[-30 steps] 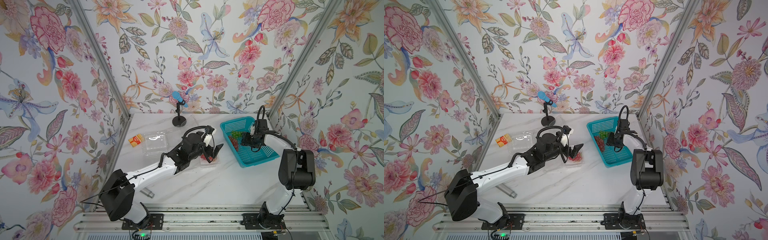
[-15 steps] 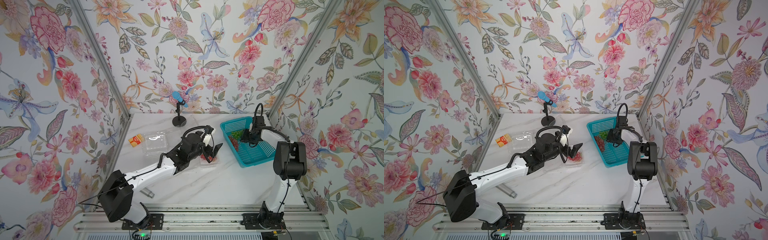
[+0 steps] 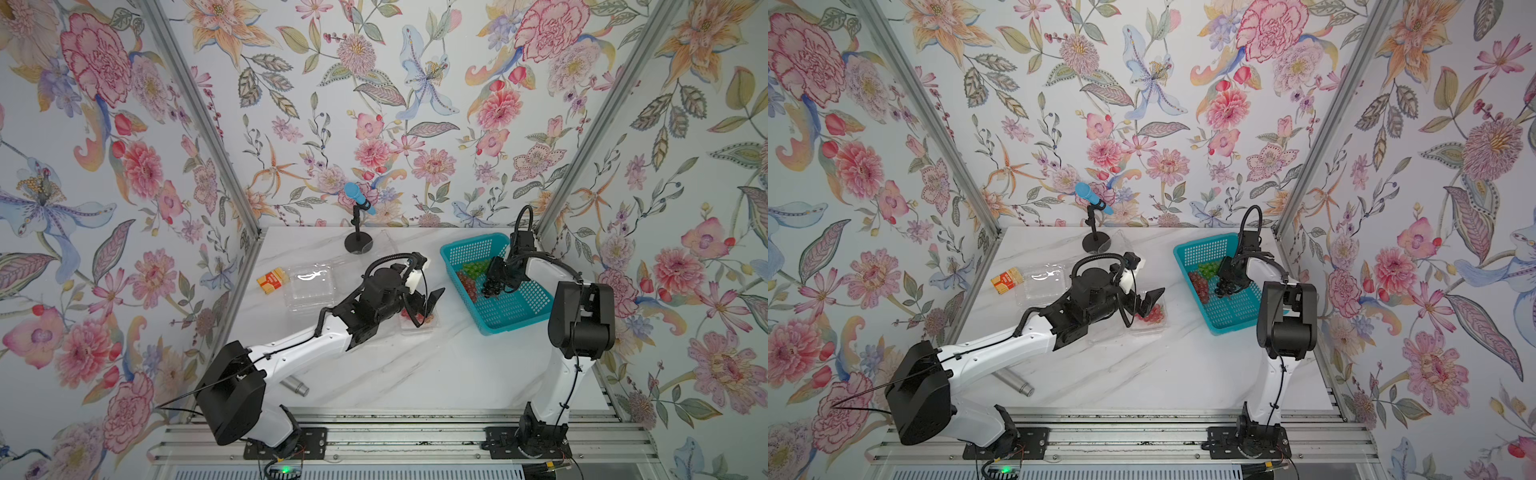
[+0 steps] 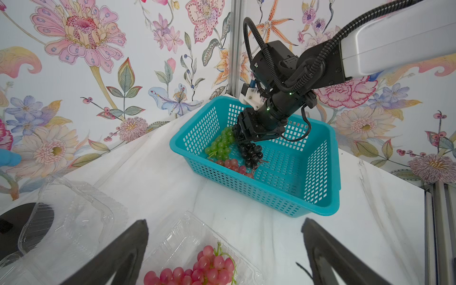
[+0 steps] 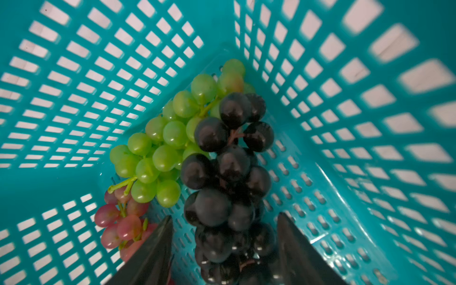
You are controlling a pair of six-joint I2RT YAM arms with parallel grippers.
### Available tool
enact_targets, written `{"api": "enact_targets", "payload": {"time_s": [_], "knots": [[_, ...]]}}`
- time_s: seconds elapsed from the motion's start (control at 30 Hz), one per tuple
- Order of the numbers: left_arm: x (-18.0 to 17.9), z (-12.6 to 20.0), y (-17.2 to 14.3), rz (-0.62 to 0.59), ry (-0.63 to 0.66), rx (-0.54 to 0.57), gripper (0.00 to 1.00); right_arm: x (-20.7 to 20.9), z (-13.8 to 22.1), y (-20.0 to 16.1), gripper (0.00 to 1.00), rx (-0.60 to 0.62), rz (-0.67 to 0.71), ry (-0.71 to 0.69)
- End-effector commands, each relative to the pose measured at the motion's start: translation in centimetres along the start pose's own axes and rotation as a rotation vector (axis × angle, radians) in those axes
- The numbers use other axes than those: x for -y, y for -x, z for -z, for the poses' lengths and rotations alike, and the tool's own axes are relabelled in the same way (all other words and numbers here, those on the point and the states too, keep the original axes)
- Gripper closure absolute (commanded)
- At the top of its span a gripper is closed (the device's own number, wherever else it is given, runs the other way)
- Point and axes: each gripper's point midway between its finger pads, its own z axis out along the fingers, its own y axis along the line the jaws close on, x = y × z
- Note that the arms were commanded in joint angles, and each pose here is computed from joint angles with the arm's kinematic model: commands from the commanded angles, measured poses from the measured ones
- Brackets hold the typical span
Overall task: Pack grapes into containers
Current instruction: Pick up the grape from the basket.
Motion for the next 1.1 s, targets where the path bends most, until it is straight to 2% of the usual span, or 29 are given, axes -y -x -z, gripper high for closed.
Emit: {"api": "enact_targets", "payload": {"time_s": [0.0, 0.2, 0.4, 0.67, 1.07], "knots": [[0.5, 0.7, 0.6, 0.011, -0.012, 0.024, 0.00, 0.7, 0.6, 0.0, 0.32, 0.011, 0.011, -0.022], [0.5, 0.9, 0.6, 0.011, -0.011, 0.028, 0.00, 0.4, 3.5, -0.6, 0.21, 0.037, 0.014, -0.001], [0.8, 0.6, 0.7, 0.003, -0.024, 0.035, 0.00, -0.1, 5.0, -4.1, 0.17, -0.006, -0.004, 0.029], [1.4, 0.2, 0.9, -0.008, -0.056, 0.048, 0.00, -0.9, 3.7, -8.2, 0.22, -0.086, -0.113, 0.125], [1.6, 0.2, 0.8, -0.016, -0.060, 0.041, 0.00, -0.5, 1.9, -8.5, 0.36, -0.086, -0.271, 0.197]]}}
